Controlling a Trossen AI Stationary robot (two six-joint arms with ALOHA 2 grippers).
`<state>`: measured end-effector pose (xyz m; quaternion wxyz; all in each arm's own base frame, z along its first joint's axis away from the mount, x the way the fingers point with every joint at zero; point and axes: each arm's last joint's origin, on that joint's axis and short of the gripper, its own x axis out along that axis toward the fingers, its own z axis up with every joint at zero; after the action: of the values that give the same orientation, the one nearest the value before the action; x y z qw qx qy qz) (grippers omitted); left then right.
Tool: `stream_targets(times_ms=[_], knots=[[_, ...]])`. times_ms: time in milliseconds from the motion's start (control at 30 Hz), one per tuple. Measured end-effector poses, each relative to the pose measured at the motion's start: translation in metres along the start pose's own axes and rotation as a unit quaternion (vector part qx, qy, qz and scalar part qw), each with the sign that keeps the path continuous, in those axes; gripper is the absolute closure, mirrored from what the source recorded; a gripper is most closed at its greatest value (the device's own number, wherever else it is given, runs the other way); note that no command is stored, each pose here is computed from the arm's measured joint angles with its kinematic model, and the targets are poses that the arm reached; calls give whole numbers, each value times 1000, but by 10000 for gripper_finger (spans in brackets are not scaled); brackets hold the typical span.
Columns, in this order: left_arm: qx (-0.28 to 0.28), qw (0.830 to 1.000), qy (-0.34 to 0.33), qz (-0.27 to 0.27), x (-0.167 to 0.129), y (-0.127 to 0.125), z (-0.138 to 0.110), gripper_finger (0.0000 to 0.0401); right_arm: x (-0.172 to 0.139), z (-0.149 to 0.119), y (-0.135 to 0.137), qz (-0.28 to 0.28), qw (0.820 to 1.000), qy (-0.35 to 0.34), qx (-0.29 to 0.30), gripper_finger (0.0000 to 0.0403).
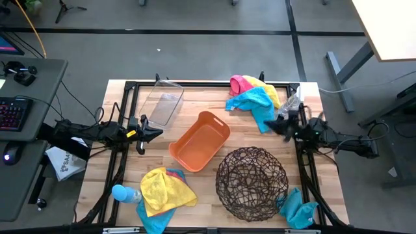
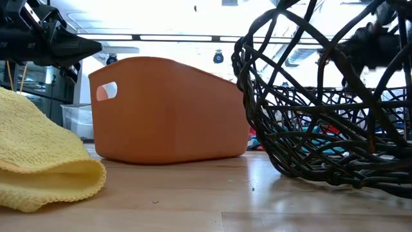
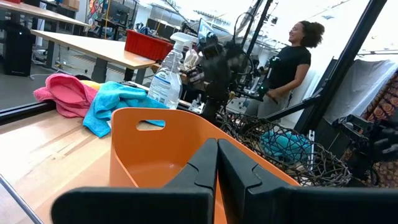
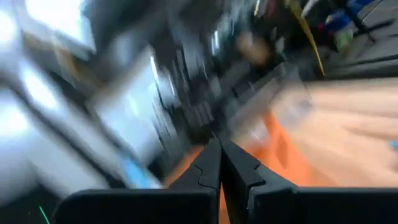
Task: Sort microfiber towel by color & place in baskets
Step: Put the top blue towel into the black wire basket
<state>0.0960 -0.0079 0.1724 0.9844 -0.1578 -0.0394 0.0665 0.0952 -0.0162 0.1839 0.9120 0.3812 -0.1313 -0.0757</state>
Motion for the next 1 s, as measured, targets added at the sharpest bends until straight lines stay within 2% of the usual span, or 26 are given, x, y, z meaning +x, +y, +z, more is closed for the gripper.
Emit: stream_targets(times_ms=[67, 133, 200, 300, 367, 467, 567, 667, 800, 867, 1000], knots=[[0, 1000, 0, 0, 0, 0, 0, 400, -1, 10, 7, 23, 995, -66, 67, 402], [0, 1000, 0, 0, 0, 0, 0, 400, -2, 20, 18, 90, 986, -108, 93, 402], [0, 1000, 0, 0, 0, 0, 0, 400, -3, 29, 31, 151, 976, -127, 96, 402], [0, 1000, 0, 0, 0, 0, 0, 400, 8, 44, 56, 172, 977, -108, 73, 402], [0, 1000, 0, 0, 0, 0, 0, 400, 25, 49, 68, 136, 987, -58, 55, 402], [0, 1000, 0, 0, 0, 0, 0, 400, 58, 46, 78, 20, 999, 28, 6, 402], [0, 1000, 0, 0, 0, 0, 0, 400, 94, 44, 77, -106, 989, 97, -22, 398], [0, 1000, 0, 0, 0, 0, 0, 400, 130, 46, 69, -194, 965, 153, -88, 372], [0, 1000, 0, 0, 0, 0, 0, 400, 175, 62, 45, -300, 921, 197, -149, 299], [0, 1000, 0, 0, 0, 0, 0, 400, 191, 70, 24, -379, 883, 227, -160, 253], [0, 1000, 0, 0, 0, 0, 0, 400, 213, 86, -16, -520, 788, 304, -129, 168]])
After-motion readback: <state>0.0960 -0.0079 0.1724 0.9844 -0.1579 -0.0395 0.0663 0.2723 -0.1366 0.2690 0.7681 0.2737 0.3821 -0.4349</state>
